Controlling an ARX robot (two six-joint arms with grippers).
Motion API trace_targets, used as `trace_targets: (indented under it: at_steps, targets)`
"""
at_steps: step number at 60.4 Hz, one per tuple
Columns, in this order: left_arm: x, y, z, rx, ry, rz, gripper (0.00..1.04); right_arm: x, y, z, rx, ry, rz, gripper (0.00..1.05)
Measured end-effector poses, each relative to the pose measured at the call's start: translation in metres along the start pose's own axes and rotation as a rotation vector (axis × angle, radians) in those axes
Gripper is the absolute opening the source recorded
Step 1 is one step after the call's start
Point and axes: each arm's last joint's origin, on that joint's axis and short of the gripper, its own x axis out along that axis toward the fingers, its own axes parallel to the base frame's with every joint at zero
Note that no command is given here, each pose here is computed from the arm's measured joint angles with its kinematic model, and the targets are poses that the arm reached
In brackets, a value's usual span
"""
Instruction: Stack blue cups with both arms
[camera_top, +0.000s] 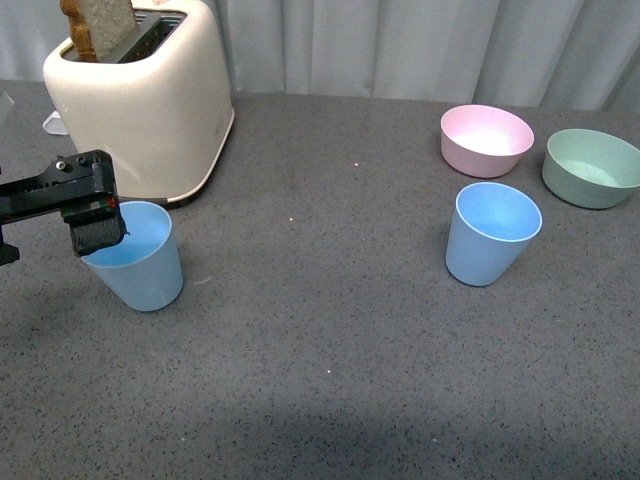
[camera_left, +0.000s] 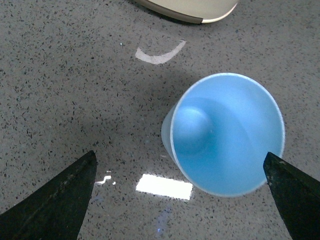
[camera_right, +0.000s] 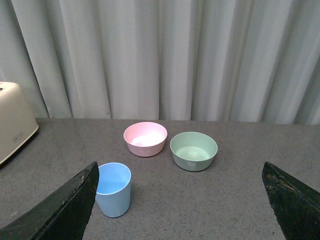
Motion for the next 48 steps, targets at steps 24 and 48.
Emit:
trace_targets:
  at_steps: [24,48]
  targets:
    - [0.030,-0.001,0.006,-0.043,0.121,0.002,0.72,0.000,0.000,0.000,0.000,0.000,0.000,0.95]
    - [0.030,-0.004,0.009,-0.074,0.135,-0.014,0.04,0.000,0.000,0.000,0.000,0.000,0.000,0.95]
